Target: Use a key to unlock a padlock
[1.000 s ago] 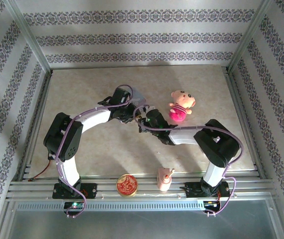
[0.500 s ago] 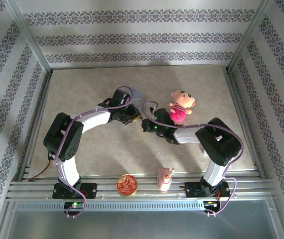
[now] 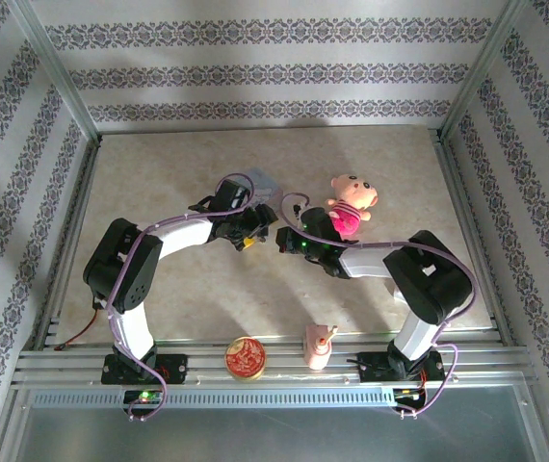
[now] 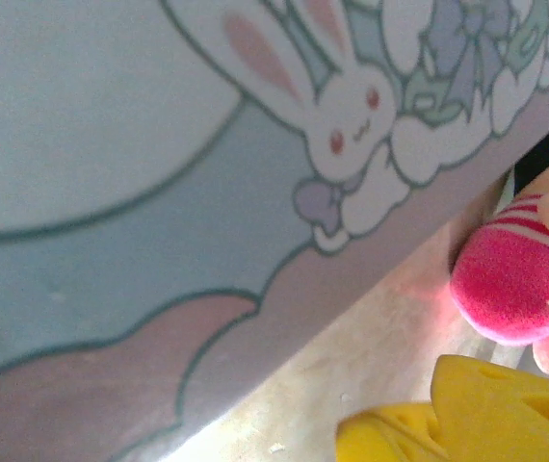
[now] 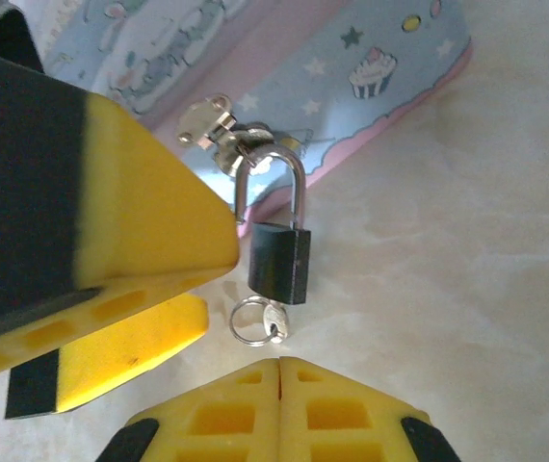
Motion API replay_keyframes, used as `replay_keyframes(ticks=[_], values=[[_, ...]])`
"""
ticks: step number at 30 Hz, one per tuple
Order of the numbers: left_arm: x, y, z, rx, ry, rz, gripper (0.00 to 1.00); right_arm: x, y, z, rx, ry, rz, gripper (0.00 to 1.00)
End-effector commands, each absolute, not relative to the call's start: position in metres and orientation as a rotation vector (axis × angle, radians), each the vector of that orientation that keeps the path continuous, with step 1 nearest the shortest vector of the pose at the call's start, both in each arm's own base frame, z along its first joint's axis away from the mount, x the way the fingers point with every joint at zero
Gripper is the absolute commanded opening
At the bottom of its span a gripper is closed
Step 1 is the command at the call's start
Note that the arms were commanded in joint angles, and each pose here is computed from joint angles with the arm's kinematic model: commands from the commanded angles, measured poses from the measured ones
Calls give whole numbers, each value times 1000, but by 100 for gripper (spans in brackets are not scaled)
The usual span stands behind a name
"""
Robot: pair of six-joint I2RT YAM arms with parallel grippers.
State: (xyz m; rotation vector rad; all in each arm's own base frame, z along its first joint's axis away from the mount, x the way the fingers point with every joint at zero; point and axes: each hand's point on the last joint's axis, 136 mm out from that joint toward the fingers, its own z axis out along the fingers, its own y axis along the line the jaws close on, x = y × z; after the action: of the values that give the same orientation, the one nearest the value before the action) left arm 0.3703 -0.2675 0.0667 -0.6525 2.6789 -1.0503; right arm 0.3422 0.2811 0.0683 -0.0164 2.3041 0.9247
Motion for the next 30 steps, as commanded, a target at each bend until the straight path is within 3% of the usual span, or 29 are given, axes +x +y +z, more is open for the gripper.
replay_keyframes(ticks=[1,5,9,15,22,30], values=[[386,-262,82,-574,2597,-979,80,343,276,80,-32,2277,916,0],[391,-263,88,-532,2579,-977,81,342,276,83,-25,2280,930,4],[394,-261,106,-462,2523,-970,99,345,279,84,23,2297,982,12],[391,-243,141,-401,2435,-884,99,357,293,84,77,2323,1065,28],[393,-193,151,-383,2375,-550,99,368,311,75,122,2373,1064,31],[405,-155,123,-370,2450,-283,99,372,315,51,170,2446,993,32]])
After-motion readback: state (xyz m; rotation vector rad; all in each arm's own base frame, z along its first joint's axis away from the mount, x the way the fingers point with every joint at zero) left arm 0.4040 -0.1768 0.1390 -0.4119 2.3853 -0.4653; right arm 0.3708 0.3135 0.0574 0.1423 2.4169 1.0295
